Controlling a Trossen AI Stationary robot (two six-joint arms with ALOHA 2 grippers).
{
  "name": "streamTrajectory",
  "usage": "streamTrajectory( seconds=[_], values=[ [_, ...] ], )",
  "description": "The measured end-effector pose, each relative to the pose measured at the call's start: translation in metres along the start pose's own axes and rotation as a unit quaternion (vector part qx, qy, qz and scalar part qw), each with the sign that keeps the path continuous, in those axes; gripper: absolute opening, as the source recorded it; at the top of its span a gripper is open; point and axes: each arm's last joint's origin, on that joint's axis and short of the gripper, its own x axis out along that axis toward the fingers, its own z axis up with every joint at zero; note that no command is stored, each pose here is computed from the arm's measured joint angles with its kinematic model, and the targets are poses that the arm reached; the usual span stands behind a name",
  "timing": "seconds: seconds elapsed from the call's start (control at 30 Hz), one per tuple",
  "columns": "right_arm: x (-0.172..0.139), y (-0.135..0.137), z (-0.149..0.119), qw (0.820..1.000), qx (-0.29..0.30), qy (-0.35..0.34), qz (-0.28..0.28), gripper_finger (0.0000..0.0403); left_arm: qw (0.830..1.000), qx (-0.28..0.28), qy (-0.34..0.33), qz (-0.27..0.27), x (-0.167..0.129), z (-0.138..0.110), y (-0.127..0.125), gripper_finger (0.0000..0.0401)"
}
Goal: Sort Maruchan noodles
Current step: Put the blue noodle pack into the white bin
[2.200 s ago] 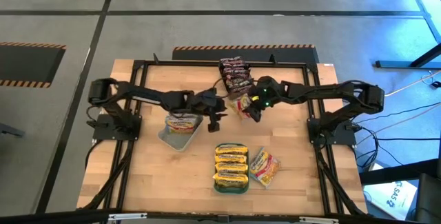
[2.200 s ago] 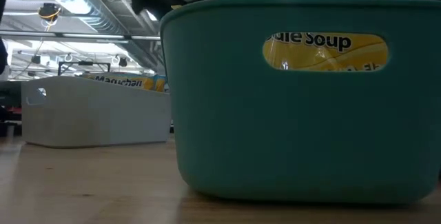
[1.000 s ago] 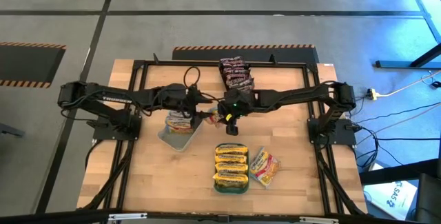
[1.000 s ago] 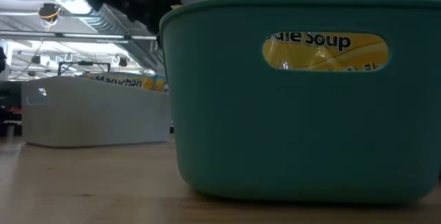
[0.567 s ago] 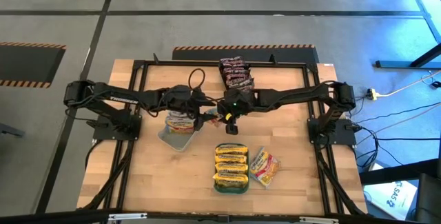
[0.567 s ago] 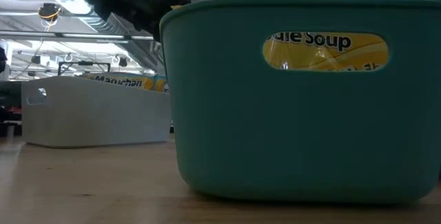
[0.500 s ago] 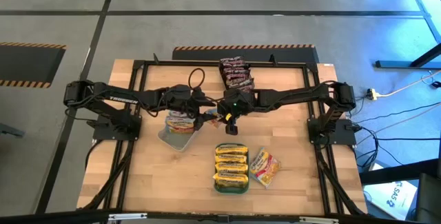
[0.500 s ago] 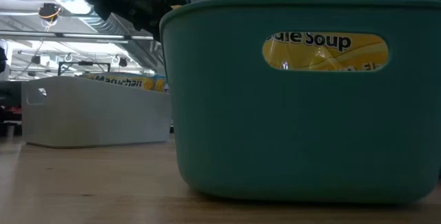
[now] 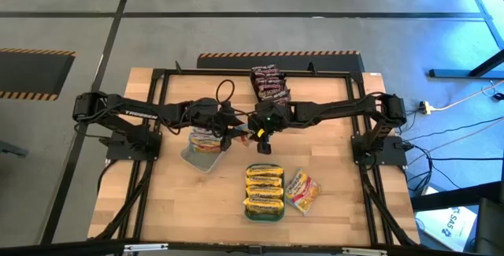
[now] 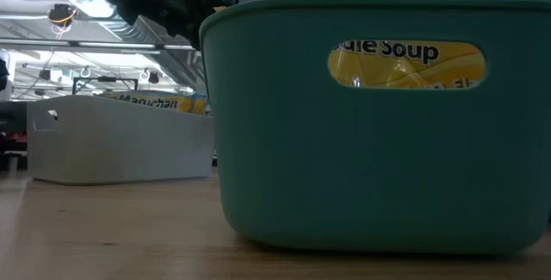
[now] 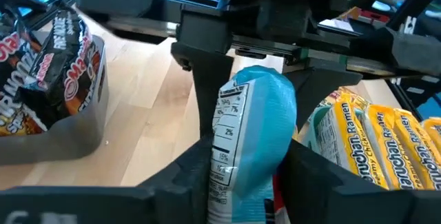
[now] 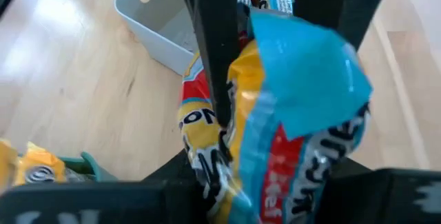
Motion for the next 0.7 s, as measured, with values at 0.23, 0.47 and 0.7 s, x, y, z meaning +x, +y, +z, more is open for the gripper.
streamTrajectory(
  seconds=[0.23, 0.47, 0.7],
  values=[
    [-0.008, 0.001, 0.002, 1.0, 0.027, 0.004, -0.001, 0.0154, 1.0, 0.009, -0.012, 0.003, -0.006, 0.004, -0.001, 0.0114],
    [-0.05, 0.006, 0.004, 0.999, 0.029, 0.041, -0.011, 0.0245, 1.0, 0.012, -0.01, 0.003, -0.031, 0.012, -0.007, 0.0114],
    [-0.07, 0.012, 0.019, 1.0, 0.017, -0.023, -0.003, 0.028, 1.0, 0.028, -0.009, 0.0, -0.067, 0.014, -0.03, 0.0114]
  ],
)
